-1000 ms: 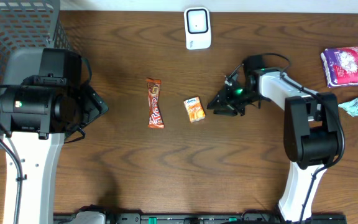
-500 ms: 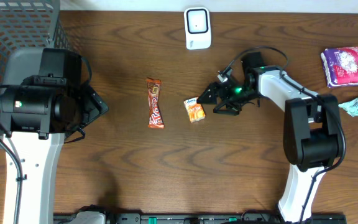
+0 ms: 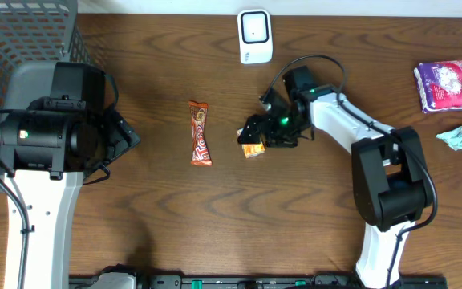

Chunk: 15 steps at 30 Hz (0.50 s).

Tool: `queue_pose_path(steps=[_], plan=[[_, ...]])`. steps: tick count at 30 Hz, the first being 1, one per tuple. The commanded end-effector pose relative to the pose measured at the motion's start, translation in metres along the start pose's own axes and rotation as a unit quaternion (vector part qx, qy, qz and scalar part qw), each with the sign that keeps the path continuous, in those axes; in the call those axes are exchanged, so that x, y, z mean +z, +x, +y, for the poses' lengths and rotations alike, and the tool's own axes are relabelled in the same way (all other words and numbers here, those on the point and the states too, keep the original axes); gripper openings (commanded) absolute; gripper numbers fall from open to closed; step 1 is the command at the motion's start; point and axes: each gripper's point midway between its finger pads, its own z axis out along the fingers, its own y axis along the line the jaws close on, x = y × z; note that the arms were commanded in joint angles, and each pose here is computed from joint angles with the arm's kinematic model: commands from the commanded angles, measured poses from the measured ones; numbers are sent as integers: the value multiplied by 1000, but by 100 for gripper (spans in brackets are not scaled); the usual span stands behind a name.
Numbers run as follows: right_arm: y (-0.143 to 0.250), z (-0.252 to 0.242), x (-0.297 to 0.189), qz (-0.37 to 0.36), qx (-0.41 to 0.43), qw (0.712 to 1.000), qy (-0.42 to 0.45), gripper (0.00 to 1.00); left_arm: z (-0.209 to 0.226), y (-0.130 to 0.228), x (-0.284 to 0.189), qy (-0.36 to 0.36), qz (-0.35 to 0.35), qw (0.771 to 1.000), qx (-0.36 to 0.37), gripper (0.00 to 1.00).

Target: Scan the item barcode

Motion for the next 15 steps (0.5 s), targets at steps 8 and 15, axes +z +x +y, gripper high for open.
queue_pose_path(steps=[8,15], plan=[[6,-19,16,4,-21,995,95,99,5,-1,-2,-4,-6,1000,-8,99],[6,-19,16,4,-21,995,95,93,5,-1,-2,-4,-6,1000,-8,99]])
